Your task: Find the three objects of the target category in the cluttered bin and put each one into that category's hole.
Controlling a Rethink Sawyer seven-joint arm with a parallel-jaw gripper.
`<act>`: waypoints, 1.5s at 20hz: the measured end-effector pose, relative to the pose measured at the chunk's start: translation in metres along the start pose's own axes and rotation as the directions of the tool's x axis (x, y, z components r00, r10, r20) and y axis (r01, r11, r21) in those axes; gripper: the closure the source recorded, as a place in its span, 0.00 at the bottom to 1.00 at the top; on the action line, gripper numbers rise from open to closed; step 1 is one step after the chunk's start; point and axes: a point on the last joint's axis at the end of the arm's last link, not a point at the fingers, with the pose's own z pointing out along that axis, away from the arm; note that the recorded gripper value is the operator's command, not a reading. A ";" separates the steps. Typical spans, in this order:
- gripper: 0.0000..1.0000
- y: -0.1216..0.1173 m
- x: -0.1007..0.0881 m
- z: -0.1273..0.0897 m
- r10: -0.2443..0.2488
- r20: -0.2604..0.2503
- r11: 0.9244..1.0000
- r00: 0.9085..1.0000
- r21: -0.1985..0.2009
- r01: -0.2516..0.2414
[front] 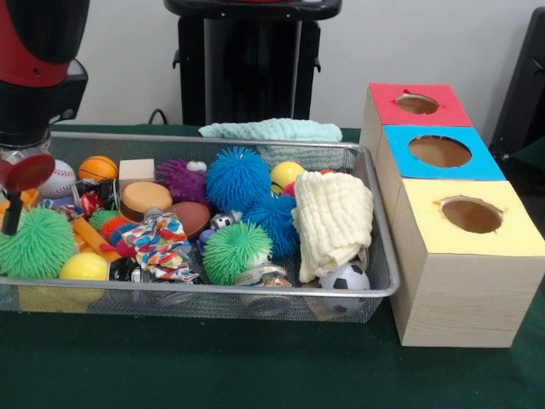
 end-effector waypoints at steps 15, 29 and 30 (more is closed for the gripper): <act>0.00 -0.015 0.041 0.024 0.016 -0.116 1.000 0.993 -0.002 -0.016; 0.00 -0.008 0.059 0.027 0.031 -0.158 0.999 0.987 -0.029 -0.036; 0.00 -0.007 0.059 0.027 0.035 -0.156 0.998 0.987 -0.040 -0.042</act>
